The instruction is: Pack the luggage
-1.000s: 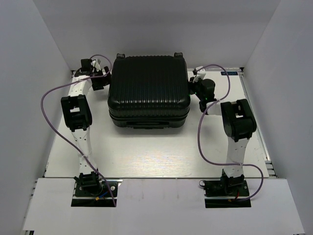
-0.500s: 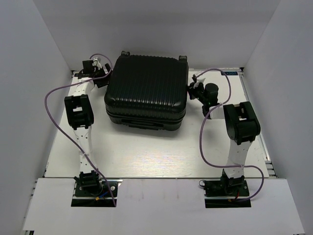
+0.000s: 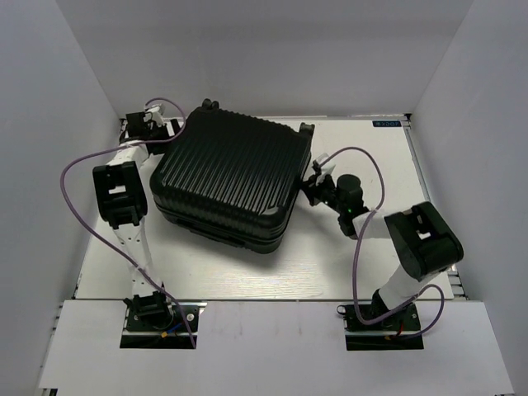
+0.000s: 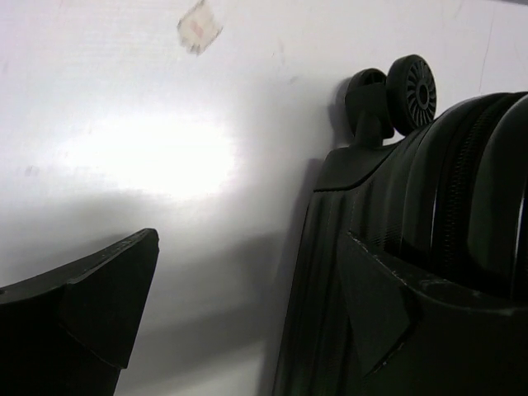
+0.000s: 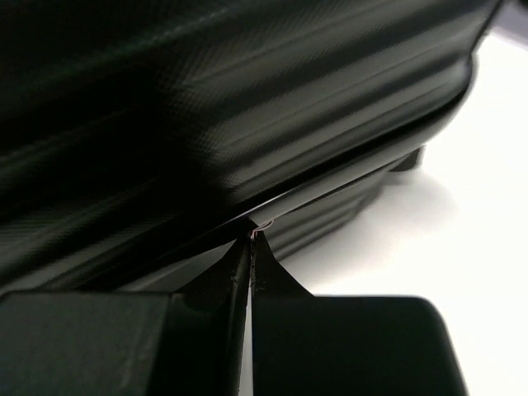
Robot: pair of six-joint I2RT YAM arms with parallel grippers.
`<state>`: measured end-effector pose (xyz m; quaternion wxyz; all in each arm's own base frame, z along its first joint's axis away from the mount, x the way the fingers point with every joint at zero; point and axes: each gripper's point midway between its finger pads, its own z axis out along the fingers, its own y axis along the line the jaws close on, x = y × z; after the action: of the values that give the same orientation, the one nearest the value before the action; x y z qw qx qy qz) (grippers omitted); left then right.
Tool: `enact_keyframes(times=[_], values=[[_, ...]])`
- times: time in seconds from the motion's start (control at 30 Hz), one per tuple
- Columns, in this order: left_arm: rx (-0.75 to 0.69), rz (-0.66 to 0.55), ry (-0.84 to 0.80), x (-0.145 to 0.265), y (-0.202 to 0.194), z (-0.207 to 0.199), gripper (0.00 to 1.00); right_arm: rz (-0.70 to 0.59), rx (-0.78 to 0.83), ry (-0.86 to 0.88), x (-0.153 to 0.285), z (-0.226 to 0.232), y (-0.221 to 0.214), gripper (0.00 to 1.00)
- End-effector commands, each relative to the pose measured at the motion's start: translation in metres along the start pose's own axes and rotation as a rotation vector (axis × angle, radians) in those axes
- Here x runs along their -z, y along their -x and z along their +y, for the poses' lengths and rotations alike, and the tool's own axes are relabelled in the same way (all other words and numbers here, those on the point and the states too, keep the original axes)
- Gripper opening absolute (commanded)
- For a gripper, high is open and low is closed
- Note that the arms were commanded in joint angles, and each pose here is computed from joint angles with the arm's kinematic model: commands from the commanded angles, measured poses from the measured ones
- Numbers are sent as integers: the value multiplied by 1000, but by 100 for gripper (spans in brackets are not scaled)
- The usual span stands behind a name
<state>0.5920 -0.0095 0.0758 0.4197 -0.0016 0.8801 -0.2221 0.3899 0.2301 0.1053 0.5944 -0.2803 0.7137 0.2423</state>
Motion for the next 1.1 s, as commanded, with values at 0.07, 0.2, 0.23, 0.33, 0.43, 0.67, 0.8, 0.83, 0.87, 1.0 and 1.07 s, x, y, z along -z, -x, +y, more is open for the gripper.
enact_keyframes(times=[0.07, 0.2, 0.23, 0.33, 0.43, 0.67, 0.8, 0.83, 0.87, 1.0, 1.07], values=[[72, 85, -413, 48, -12, -104, 100, -37, -132, 410, 30, 140, 14, 0], [133, 93, -432, 37, -9, -93, 100, -10, -218, -11, 25, 70, -2, 0], [128, 83, -442, 35, -2, -94, 100, -29, -223, -98, 25, 50, 3, 0], [154, 67, -474, 27, 2, -95, 100, -67, -229, -257, 16, 14, 12, 0], [143, 44, -485, 21, 9, -93, 100, -106, -269, -393, -1, -20, 24, 0], [136, 29, -502, 7, 17, -87, 100, -219, -228, -637, -39, -100, 49, 0], [151, 27, -513, -2, 18, -84, 99, -312, -53, -224, -69, -51, 67, 0], [167, 27, -511, -4, 19, -84, 99, -290, -78, -204, -69, -50, 63, 0], [176, 21, -505, -3, 22, -81, 99, -276, -79, -169, -70, -45, 63, 0], [332, 37, -220, 14, 17, -49, 100, -249, -78, -92, -62, -29, 62, 0], [414, 45, 248, 66, 15, -2, 100, -216, -93, -98, -60, -28, 57, 0]])
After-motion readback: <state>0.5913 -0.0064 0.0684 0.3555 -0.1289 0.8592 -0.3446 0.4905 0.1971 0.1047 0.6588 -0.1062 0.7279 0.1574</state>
